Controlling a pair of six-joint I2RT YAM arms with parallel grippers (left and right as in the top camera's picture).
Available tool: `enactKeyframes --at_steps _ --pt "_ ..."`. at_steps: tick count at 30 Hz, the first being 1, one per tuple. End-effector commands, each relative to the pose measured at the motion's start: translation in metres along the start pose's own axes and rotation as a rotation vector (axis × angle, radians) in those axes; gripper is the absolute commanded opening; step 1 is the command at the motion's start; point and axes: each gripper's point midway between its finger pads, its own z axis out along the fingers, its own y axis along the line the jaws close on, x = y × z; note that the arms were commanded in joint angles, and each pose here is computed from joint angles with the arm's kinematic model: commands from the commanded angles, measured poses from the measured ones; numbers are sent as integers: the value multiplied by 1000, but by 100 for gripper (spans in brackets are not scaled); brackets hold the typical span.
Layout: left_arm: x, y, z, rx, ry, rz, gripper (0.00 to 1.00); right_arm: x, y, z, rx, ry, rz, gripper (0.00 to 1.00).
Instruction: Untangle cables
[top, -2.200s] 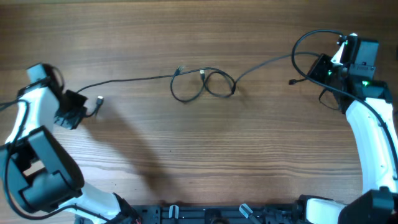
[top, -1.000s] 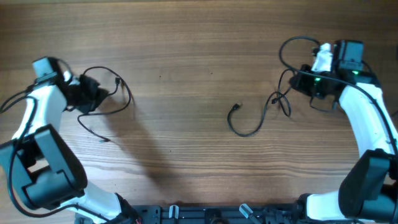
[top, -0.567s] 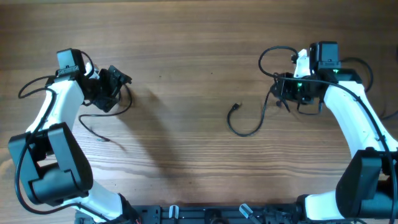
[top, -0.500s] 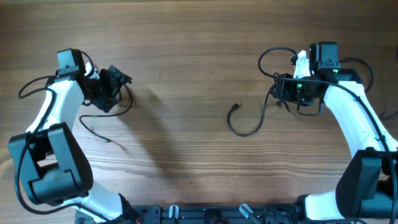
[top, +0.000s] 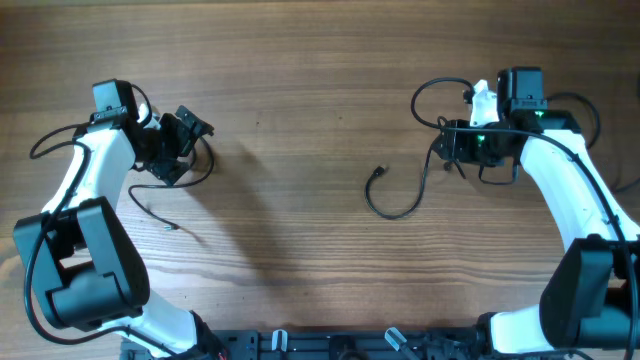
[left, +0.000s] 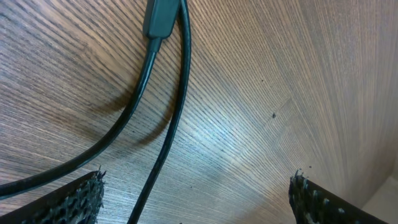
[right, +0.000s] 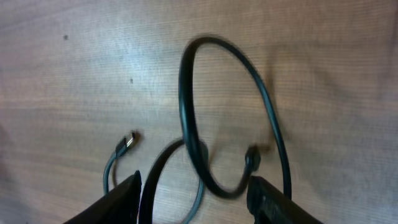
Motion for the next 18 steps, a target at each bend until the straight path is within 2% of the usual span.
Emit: enactKeyframes --at_steps 1,3,4,5,6,7,11,16,18 --pt "5 2 -1 -10 7 15 97 1 -3 18 0 7 -24 58" --pt "5 2 -1 -11 7 15 98 -1 -5 24 -5 1 -26 56" --pt "5 2 -1 -11 7 15 98 -3 -3 26 -18 -4 -30 49" --pt "5 2 -1 -11 7 15 98 -5 -1 27 -28 -13 -33 27" --pt "5 2 -1 -11 7 15 98 -8 0 27 -34 -23 -35 13" --pt "5 2 -1 -11 7 15 98 -11 0 27 -35 -35 -39 4" --pt "5 2 -1 -11 7 15 99 -40 13 12 -77 -109 -24 4" --pt "5 2 -1 -11 7 15 100 -122 38 -54 -69 -339 -95 4" --pt "5 2 -1 -11 7 15 100 -160 35 -92 44 -475 -187 4"
